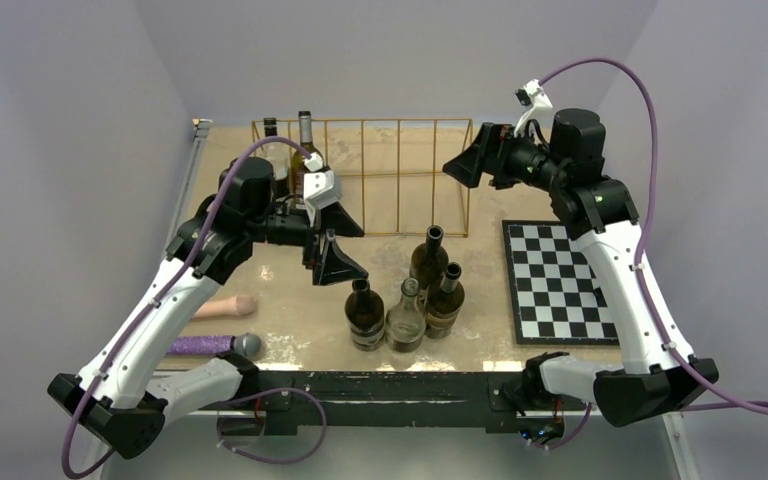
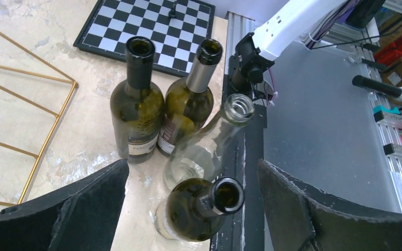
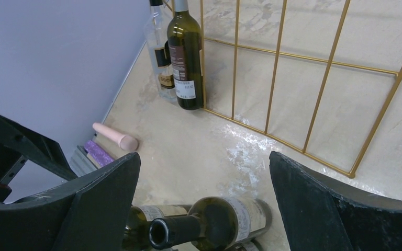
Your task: Put the wine bottle on the wine rack
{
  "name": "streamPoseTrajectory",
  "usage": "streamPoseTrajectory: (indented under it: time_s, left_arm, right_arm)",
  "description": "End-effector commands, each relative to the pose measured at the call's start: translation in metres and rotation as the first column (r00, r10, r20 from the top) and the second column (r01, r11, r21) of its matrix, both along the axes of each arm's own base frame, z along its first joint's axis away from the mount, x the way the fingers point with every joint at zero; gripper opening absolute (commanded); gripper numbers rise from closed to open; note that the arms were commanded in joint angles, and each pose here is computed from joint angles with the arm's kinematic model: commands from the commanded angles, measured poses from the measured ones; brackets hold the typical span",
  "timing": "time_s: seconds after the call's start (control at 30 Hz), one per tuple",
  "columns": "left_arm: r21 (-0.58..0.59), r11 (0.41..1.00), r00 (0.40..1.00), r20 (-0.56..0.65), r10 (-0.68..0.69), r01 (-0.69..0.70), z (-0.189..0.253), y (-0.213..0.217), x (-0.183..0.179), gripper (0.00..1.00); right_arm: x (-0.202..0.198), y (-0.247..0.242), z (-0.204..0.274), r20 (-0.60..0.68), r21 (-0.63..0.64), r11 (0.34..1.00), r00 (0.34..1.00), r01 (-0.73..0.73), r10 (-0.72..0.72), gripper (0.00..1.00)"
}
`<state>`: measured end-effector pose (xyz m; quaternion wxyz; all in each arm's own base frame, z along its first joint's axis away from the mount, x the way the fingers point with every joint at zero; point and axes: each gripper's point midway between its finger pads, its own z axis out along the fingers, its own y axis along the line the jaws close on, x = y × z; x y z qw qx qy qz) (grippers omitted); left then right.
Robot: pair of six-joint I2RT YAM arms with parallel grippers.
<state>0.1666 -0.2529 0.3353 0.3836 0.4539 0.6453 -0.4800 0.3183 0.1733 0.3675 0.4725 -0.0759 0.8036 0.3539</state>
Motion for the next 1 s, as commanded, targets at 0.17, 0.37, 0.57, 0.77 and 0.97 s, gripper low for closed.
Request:
streamPoseTrajectory:
  time_s: [0.17, 0.37, 0.57, 0.77, 0.97]
  left_arm:
    - [-0.008, 1.000, 0.992, 0.123, 0.022, -0.021, -0.001, -0.003, -0.017, 0.96]
    - [0.047, 0.998, 0.994, 0.111, 0.024, -0.029, -0.029, -0.003, -0.025, 0.94]
    - [0.072, 0.996, 0.989, 0.137, 0.051, -0.061, -0.045, -0.005, -0.025, 0.88]
    - [0.053, 0.988, 0.975, 0.179, 0.134, -0.146, -0.061, -0.004, -0.019, 0.71]
    - [0.023, 0.981, 0.963, 0.197, 0.185, -0.194, -0.063, -0.003, -0.017, 0.64]
  right_arm:
    - [0.001, 0.010, 0.034, 0.057, 0.057, 0.997, 0.997, -0.057, 0.054, 0.98]
    - [0.004, 0.010, 0.036, 0.046, 0.061, 0.997, 0.998, -0.051, 0.048, 0.98]
    - [0.003, 0.008, 0.031, 0.032, 0.053, 0.998, 0.999, -0.037, 0.035, 0.98]
    - [0.001, 0.006, 0.021, 0.006, 0.044, 0.999, 1.000, -0.022, 0.022, 0.98]
    - [-0.002, 0.003, 0.015, -0.009, 0.033, 0.999, 1.000, -0.013, 0.013, 0.98]
